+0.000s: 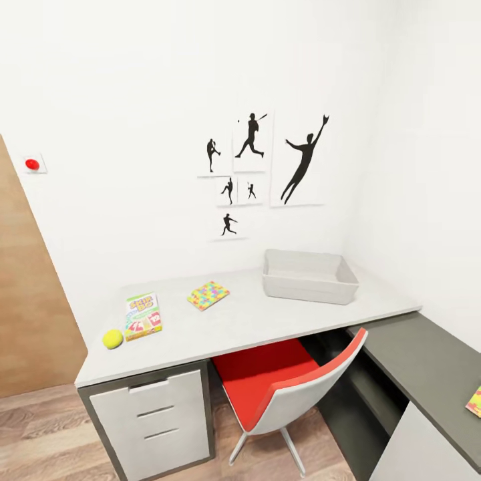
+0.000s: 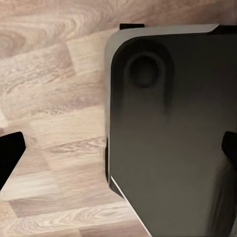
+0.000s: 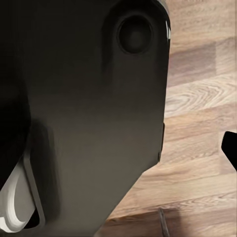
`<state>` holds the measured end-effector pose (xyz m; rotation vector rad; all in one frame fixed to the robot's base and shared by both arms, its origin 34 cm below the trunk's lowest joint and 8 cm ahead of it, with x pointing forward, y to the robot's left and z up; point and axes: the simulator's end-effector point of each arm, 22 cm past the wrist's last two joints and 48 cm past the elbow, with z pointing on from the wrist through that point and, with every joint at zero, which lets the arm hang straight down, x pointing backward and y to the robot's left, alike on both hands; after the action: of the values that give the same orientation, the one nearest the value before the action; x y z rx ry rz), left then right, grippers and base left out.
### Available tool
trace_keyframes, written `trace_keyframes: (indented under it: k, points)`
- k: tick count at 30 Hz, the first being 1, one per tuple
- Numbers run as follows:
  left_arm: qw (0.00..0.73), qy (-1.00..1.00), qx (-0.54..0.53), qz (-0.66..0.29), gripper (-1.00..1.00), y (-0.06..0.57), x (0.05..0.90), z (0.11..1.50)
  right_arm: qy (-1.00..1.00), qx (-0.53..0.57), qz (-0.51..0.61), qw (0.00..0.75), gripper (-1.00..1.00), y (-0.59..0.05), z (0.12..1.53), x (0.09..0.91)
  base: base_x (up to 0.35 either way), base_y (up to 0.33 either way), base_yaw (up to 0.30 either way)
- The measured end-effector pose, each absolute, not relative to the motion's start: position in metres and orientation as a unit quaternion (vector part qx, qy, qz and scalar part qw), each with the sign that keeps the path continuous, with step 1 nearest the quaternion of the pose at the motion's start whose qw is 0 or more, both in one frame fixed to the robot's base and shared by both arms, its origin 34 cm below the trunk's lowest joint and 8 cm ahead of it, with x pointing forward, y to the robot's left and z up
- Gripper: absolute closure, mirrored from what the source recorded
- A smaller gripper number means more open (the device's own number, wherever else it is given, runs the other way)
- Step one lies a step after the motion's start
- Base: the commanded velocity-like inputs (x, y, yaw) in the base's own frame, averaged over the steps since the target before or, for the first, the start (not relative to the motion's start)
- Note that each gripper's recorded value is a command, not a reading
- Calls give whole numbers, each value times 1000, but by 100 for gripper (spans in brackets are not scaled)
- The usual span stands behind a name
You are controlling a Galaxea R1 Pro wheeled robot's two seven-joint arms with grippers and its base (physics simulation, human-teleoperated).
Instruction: Put all the toys in the child's room - the three board games (two on the bed and one on the table), the two jigsaw puzzles on the table, and the tennis ball on the table - inside the toy box on the table in the child's room.
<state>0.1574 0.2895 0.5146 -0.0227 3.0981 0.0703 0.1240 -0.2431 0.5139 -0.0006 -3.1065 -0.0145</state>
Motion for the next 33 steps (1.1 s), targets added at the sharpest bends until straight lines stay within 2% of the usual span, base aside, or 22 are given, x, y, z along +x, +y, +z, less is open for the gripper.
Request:
trace_keyframes:
  k: [10, 21, 33]
  points:
    - [35, 998, -8, 56, -100, 318, 173, 531, -1000, -4, -7, 16, -100, -240, 527, 124, 0, 0, -2]
    - [42, 992, -18, 117, -100, 345, 197, 550, -999, -8, -14, -48, -100, -228, 543, 150, 0, 0, 0]
    - [39, 993, -16, 114, -100, 343, 203, 565, -998, -12, -22, -60, -100, -224, 558, 154, 0, 0, 0]
